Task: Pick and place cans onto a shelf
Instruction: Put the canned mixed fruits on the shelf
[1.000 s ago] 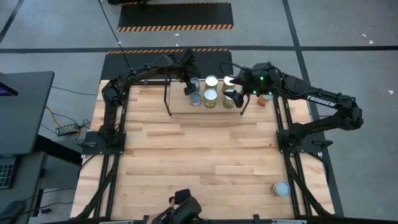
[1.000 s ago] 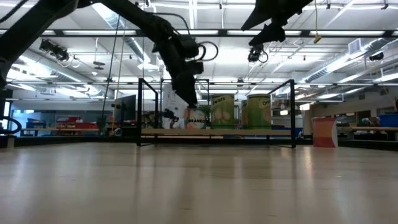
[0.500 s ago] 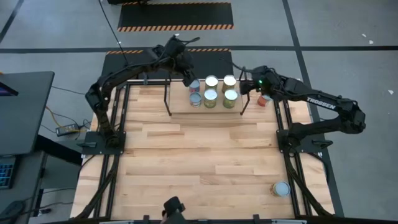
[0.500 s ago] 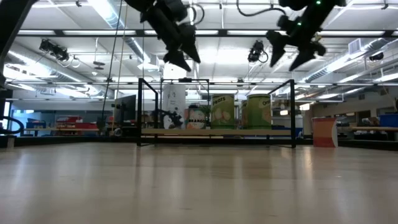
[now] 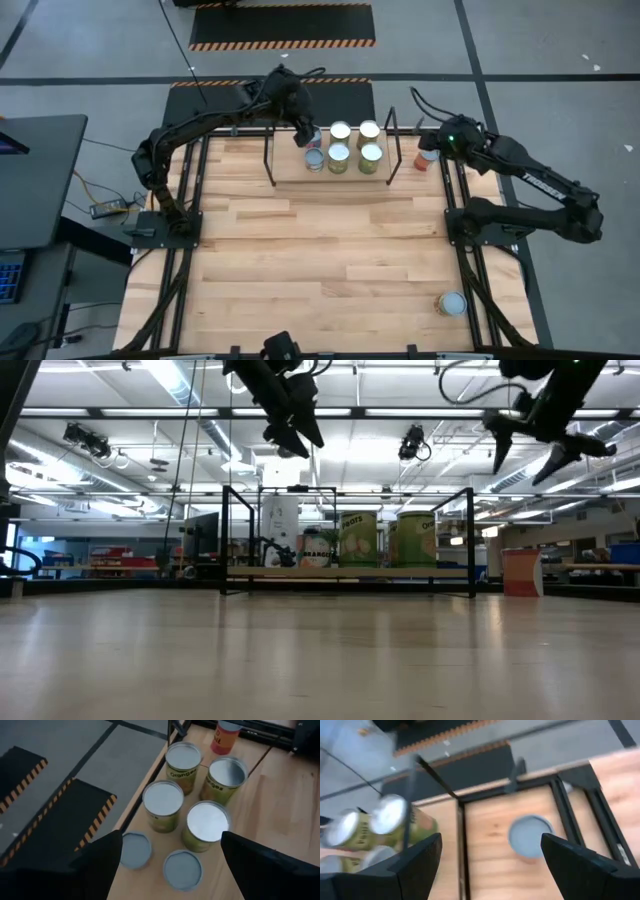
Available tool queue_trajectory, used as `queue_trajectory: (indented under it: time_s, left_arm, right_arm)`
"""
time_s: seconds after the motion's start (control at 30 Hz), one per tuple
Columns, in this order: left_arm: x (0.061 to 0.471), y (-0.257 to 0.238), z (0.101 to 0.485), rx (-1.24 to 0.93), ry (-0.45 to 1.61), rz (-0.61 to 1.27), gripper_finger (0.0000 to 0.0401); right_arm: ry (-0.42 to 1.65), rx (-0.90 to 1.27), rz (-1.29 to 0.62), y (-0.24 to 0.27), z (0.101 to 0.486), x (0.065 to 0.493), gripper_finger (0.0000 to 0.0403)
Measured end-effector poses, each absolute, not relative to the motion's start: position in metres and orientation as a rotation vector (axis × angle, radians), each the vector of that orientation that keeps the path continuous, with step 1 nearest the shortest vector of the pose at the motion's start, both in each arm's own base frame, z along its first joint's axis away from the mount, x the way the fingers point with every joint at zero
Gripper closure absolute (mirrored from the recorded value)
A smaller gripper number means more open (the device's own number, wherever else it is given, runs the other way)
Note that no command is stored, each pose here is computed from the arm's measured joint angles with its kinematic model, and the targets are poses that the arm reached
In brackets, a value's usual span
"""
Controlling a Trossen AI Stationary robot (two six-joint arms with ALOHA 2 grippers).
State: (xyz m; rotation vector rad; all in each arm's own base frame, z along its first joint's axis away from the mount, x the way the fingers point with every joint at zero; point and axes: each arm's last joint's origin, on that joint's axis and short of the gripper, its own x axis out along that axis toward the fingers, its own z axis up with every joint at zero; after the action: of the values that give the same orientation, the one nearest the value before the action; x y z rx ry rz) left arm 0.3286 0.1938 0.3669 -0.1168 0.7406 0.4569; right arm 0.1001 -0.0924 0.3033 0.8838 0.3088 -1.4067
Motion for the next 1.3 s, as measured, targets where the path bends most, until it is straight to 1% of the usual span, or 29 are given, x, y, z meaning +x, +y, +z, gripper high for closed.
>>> queue_trajectory:
  time_s: [0.13,0.3,0.47,0.57,0.67,0.73,0.9,1.1,1.3]
  left_arm:
    - [0.326,0.196,0.366,-0.087,0.762,0.452,0.0055]
    - [0.316,0.202,0.361,-0.075,0.851,0.451,0.0055]
    - [0.311,0.207,0.359,-0.078,0.871,0.458,0.0055]
    - [0.31,0.209,0.359,-0.067,0.871,0.439,0.0055]
    - [0.31,0.209,0.36,-0.06,0.853,0.385,0.0055]
    - [0.311,0.209,0.361,-0.052,0.846,0.374,0.0055]
    - [0.312,0.208,0.361,-0.048,0.844,0.365,0.0055]
    - [0.312,0.206,0.36,-0.051,0.856,0.359,0.0055]
    - [0.311,0.206,0.359,-0.062,0.862,0.359,0.0055]
  right_arm:
    - [0.337,1.001,-1.45,-0.106,0.295,0.101,0.0054]
    - [0.214,1.189,-1.613,-0.124,0.286,0.099,0.0054]
    - [0.127,1.397,-1.729,-0.14,0.272,0.104,0.0054]
    - [0.106,1.494,-1.819,-0.152,0.26,0.108,0.0054]
    - [0.143,1.588,-1.876,-0.165,0.247,0.108,0.0054]
    - [0.153,1.624,-1.89,-0.173,0.241,0.106,0.0054]
    - [0.142,1.679,-1.838,-0.19,0.236,0.101,0.0049]
    - [0.19,1.75,-1.892,-0.187,0.233,0.092,0.0028]
    - [0.159,1.769,-1.842,-0.204,0.224,0.096,0.0011]
